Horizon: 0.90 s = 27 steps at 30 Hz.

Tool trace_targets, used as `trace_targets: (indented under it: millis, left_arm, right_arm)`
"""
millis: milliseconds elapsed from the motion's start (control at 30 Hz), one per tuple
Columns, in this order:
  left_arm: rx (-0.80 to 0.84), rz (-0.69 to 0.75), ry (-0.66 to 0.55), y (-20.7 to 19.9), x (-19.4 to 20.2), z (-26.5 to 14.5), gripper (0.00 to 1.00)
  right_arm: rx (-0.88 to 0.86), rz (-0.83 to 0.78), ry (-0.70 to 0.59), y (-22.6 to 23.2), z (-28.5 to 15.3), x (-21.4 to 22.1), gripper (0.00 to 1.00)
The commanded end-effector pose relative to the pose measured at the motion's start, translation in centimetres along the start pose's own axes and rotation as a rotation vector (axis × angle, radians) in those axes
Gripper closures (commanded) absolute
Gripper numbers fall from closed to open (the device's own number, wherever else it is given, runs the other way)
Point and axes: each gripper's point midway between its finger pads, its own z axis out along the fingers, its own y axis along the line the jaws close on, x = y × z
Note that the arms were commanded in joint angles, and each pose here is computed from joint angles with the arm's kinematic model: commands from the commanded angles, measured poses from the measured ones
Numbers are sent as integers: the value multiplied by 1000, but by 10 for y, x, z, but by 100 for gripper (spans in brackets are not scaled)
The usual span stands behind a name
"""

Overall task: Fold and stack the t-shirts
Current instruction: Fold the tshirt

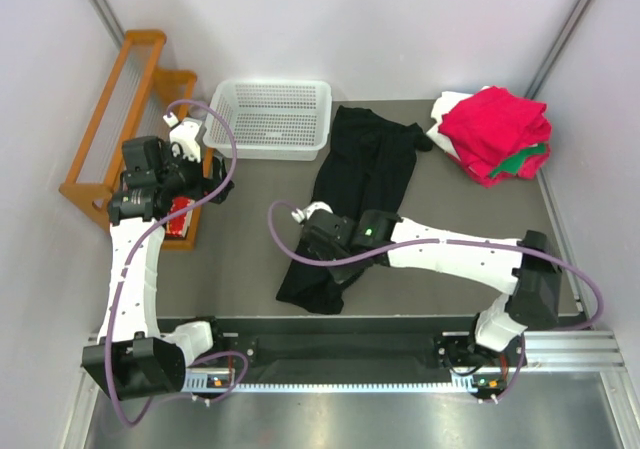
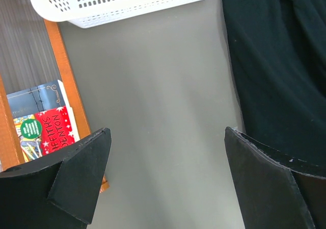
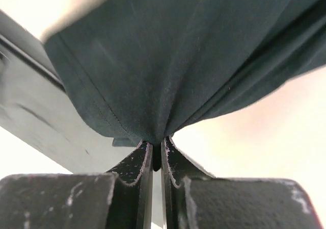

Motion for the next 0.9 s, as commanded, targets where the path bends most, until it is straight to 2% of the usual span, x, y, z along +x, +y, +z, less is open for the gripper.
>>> trace_targets:
  millis: [0,100,267,367,400,500,700,867]
  left_arm:
    - [-10,34,-56,0,-20,-7,3]
    - [1,29,-65,-2,-23,-7,3]
    - [-2,26,-66,-1,-24,-7,3]
    - [-8,39,-71,-1,-27,-11,3]
    - [-10,41,-70,-1,-27,-11,3]
    - [-22,55,-64,1,-26,-12,3]
    - [-21,59,-55,2,-21,-9,3]
    - [-16,57,-59,1,-21,-8,3]
  right_arm:
    - [-75,-14,79,19,19,19,95]
    - [-96,-61,134,29,37,26,95]
    - [-137,-129,150,54,52,14,95]
    - [-151,-166,189,63,64,18,77]
    - [-142,-172,210,63,70,22,64]
    - [-96,-170,234,53,74,30,37]
    - [-4,-118,225,20,55,41,31]
    - [24,-86,268,-1,59,71,31]
